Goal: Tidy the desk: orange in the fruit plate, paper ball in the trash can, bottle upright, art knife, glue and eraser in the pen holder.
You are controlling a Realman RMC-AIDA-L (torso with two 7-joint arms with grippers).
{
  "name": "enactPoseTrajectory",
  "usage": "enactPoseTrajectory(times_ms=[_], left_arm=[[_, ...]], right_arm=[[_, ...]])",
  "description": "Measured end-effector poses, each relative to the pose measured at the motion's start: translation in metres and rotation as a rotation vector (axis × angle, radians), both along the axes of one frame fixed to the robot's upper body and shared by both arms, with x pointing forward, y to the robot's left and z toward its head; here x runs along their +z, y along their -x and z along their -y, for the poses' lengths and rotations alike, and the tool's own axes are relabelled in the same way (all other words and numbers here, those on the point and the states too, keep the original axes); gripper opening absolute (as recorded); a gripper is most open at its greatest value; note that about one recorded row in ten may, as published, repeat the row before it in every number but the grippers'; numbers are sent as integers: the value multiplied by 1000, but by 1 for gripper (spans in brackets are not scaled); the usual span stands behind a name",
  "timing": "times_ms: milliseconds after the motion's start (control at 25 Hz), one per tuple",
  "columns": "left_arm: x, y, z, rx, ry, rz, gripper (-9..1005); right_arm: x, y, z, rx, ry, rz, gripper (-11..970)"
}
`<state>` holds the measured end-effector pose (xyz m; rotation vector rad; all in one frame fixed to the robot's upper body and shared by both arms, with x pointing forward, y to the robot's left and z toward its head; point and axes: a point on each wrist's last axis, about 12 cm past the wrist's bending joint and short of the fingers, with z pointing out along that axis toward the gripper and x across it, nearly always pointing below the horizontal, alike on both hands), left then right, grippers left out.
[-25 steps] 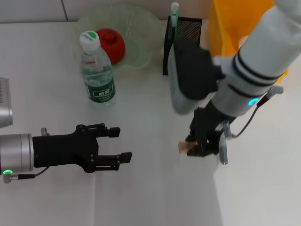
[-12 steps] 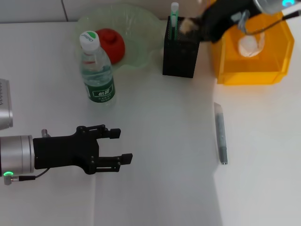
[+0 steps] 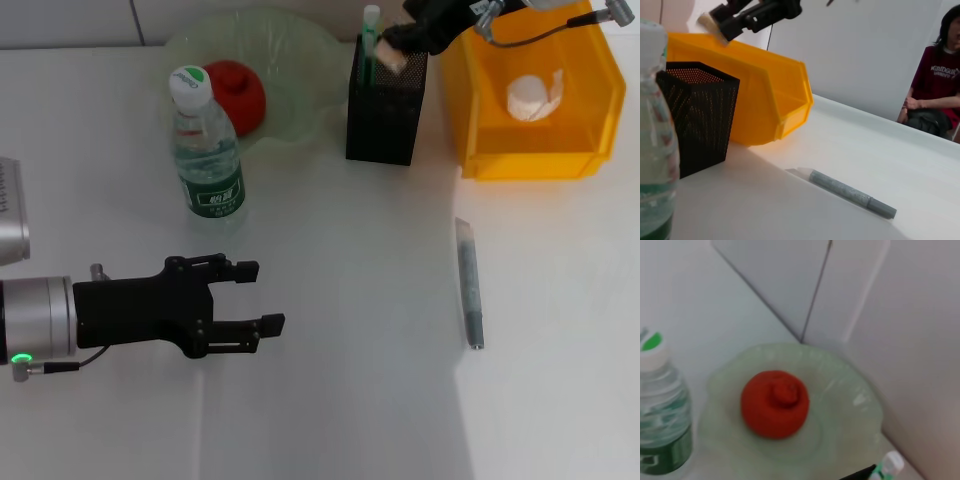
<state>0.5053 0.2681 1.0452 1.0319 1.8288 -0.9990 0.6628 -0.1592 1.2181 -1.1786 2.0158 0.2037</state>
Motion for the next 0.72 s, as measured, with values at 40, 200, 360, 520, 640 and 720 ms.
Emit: enactPoseTrajectory(times_ms=[40,200,360,520,640,720], left_arm=[[0,-1,1,-2,-1,2,804],[0,-1,1,-2,-1,2,803],[1,-1,0,-1,-3,3,802],[1,-2,0,0,-4,3,802],[1,-2,-2,0,-8,3,802],[1,-2,-2,0,-8,3,803]], right_arm=[[-2,-3,0,-14,-10,7,321],[-5,-4,0,-17,-10,5,332],[-5,-1,4,-20,-15,10,465],[3,13,11,-19,-43,-50,530],[15,36,18,-32,34,-210,529],[15,43,20,-39,65,-259,528]])
